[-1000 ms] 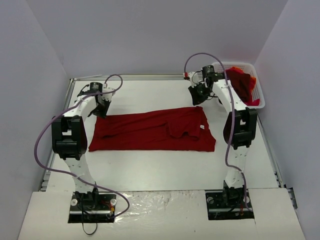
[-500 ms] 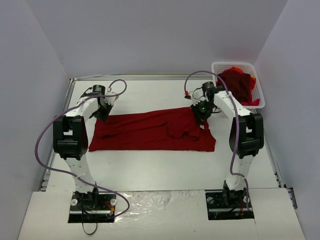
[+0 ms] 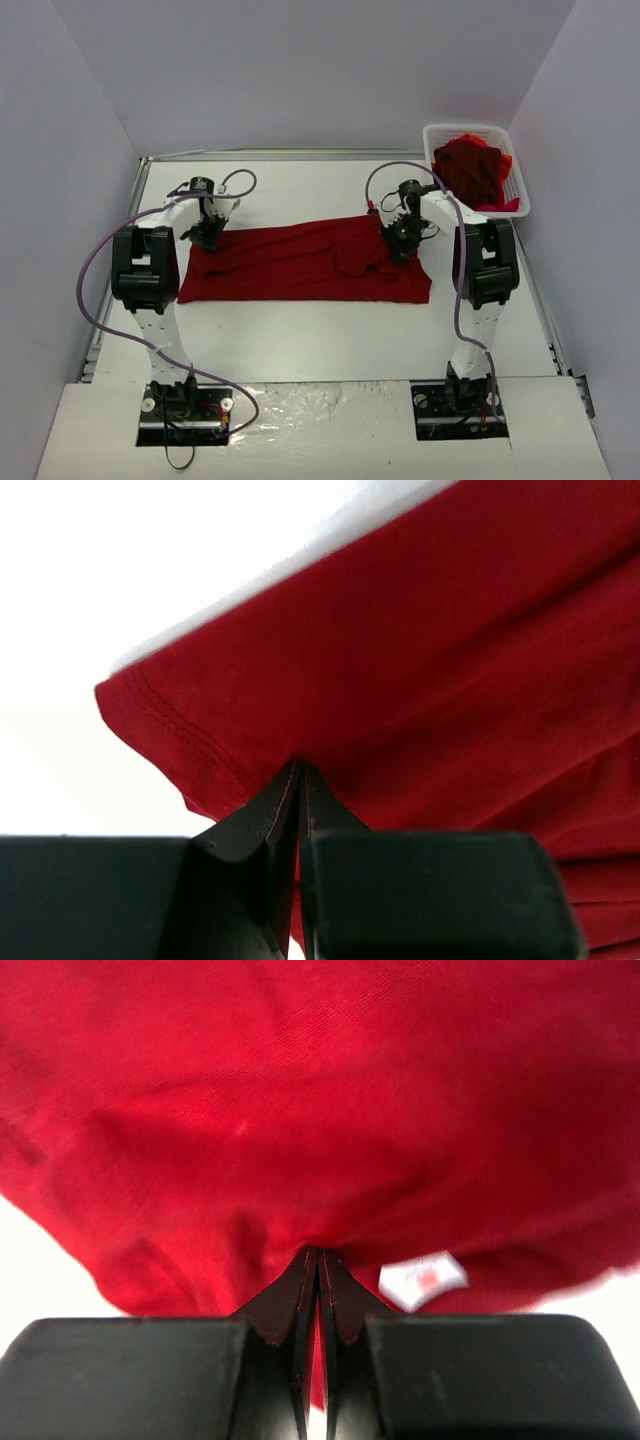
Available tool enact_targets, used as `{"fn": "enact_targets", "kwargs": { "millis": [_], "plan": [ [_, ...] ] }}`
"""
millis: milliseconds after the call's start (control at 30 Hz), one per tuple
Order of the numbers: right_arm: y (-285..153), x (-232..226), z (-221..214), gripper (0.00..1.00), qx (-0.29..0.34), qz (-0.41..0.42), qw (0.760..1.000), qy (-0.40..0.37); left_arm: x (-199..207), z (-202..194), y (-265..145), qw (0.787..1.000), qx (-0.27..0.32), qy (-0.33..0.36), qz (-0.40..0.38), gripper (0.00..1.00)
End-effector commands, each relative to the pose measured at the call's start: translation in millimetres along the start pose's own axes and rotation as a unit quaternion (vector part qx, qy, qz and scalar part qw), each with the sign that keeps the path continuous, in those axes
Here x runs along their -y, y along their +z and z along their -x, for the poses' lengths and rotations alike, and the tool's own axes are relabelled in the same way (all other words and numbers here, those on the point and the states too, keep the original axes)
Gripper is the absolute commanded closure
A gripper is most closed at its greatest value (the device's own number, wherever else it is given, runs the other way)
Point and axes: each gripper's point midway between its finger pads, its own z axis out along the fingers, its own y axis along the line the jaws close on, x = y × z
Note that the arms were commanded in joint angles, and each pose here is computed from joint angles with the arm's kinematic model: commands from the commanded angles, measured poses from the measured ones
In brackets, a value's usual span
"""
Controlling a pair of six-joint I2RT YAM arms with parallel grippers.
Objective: Fold and stack the t-shirts
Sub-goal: Rotate the tshirt 90 degrees
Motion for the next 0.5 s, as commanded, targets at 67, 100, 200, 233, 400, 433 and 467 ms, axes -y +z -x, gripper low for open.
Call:
{"fn": "enact_targets", "kwargs": {
  "millis": [67,100,200,233,400,433,467],
  "plan": [
    [29.9,12.3,-9.8,1.00,-0.039,0.009,0.999,0.010,2.1,-15.2,-6.0,0.999,-0.027,0.021,0.006,0.98],
    [33.7,13.7,-11.3,1.00,-0.043,0.010,0.999,0.014,3.0,-18.9,-5.3,0.999,-0.036,0.025,0.007,0.98],
    [44.3,17.2,-11.8,1.00,-0.051,0.014,0.998,0.017,2.6,-28.4,-2.1,0.998,-0.053,0.037,0.006,0.98],
    [48.1,18.8,-13.7,1.00,-0.058,0.015,0.998,0.019,2.7,-31.8,-1.6,0.997,-0.060,0.042,0.005,0.98],
    [52.6,36.9,3.2,1.00,-0.051,-0.006,0.999,0.016,10.8,-49.3,-1.9,0.995,-0.085,0.052,-0.006,0.98],
    [58.4,40.4,3.4,1.00,-0.056,-0.005,0.998,0.019,13.2,-52.2,-2.8,0.994,-0.087,0.058,-0.008,0.98],
    [59.2,43.2,7.8,1.00,-0.053,-0.007,0.998,0.018,15.6,-55.1,-3.7,0.994,-0.090,0.060,-0.009,0.98]
  ]
}}
